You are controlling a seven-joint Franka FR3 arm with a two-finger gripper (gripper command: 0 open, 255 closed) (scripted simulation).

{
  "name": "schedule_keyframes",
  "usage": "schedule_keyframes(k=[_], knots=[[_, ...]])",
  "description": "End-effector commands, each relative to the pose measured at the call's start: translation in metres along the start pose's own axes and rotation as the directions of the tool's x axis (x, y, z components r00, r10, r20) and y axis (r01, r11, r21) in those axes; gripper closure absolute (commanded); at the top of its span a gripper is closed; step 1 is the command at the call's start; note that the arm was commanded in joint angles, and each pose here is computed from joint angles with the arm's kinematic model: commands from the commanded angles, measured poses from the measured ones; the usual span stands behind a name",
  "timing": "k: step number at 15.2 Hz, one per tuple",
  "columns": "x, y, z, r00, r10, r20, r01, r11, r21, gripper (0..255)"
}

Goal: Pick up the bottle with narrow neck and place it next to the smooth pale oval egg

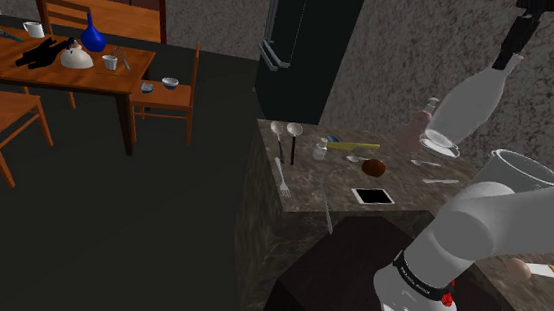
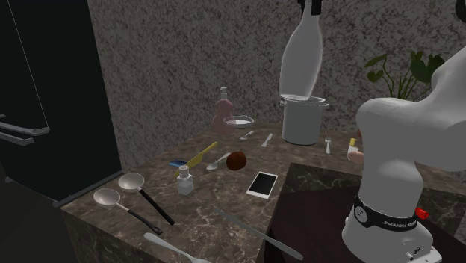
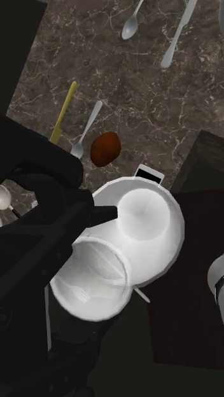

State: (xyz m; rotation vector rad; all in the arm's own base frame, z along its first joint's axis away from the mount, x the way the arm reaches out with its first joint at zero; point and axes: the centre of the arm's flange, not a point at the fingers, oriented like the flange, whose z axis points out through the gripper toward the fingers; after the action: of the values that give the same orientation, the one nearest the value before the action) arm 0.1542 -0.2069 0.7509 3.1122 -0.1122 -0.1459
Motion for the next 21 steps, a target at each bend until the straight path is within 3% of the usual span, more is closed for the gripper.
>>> schedule_keyframes(k=[1, 21], knots=[[-0.024, 0.005, 0.000, 1.000, -0.001, 0.000, 0.001, 1.000, -0.001, 255], [-0.275, 0.081, 0.025, 1.000, -0.001, 0.000, 0.001, 1.000, -0.001, 255]])
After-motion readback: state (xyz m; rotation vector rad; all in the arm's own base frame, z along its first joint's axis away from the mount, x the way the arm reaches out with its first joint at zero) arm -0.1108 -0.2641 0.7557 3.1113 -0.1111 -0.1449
